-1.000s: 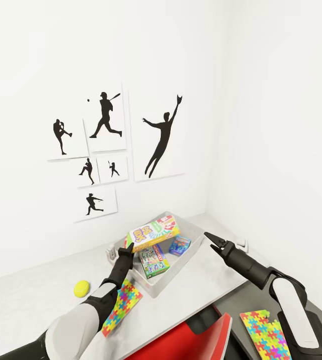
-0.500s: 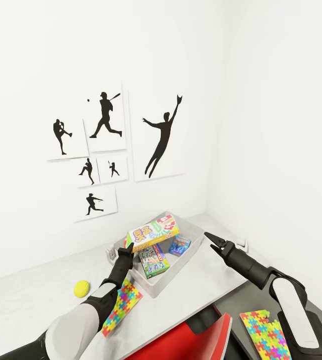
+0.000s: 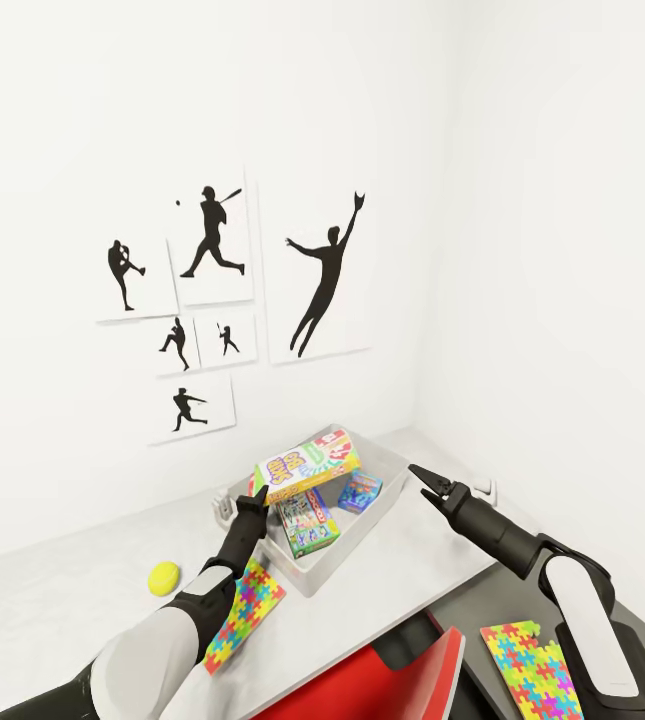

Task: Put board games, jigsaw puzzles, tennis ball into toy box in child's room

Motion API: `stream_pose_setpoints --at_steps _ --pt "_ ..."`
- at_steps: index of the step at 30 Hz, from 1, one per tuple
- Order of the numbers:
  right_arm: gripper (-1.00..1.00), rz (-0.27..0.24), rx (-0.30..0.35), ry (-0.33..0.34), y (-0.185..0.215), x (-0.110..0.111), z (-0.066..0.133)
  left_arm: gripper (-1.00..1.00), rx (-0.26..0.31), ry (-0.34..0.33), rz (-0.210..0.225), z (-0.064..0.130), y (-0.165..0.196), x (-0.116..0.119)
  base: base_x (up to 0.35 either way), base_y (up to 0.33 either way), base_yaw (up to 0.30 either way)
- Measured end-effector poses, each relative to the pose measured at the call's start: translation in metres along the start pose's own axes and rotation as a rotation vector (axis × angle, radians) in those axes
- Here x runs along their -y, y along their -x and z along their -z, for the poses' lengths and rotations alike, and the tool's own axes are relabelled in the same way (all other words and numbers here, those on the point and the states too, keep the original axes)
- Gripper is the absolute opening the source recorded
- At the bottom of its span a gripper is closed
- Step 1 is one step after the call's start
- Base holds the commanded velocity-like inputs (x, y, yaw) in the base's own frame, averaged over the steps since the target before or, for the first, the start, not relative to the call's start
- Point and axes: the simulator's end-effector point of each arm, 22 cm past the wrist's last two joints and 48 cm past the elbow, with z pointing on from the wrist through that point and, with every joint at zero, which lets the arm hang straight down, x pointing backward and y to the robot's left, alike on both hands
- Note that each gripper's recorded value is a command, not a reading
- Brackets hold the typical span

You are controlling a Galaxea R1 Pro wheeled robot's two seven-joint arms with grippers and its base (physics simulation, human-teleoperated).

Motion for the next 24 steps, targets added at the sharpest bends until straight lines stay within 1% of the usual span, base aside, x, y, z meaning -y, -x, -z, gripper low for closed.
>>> stream_pose_setpoints --at_steps 10,13,15,17,20,24 --pt "1.00 0.001 0.000 0.000 -0.0003 -0.0007 -0.0005 -1.00 -0.002 0.000 0.003 0.0009 -0.0023 -0.0008 0.000 0.000 0.000" --pt "1.00 0.002 0.000 -0.002 0.0000 -0.0003 -0.0003 -1.00 0.004 0.008 0.027 0.0034 -0.0053 -0.0054 0.000 0.000 0.000" --pt "1.00 0.003 0.000 -0.002 0.0005 -0.0001 0.0000 -1.00 0.032 0.008 0.058 0.0046 -0.0009 -0.0069 0.000 0.000 0.000" --pt "1.00 0.003 0.000 -0.002 0.0006 -0.0002 0.0000 -1.00 0.043 0.009 0.072 0.0052 0.0007 -0.0078 0.000 0.000 0.000" --pt "1.00 0.003 0.000 -0.002 0.0004 -0.0002 0.0000 -1.00 0.051 0.010 0.085 0.0058 0.0014 -0.0088 0.000 0.000 0.000" --pt "1.00 0.002 -0.001 -0.001 -0.0001 -0.0004 -0.0002 -1.00 0.054 0.010 0.091 0.0061 0.0017 -0.0091 0.000 0.000 0.000"
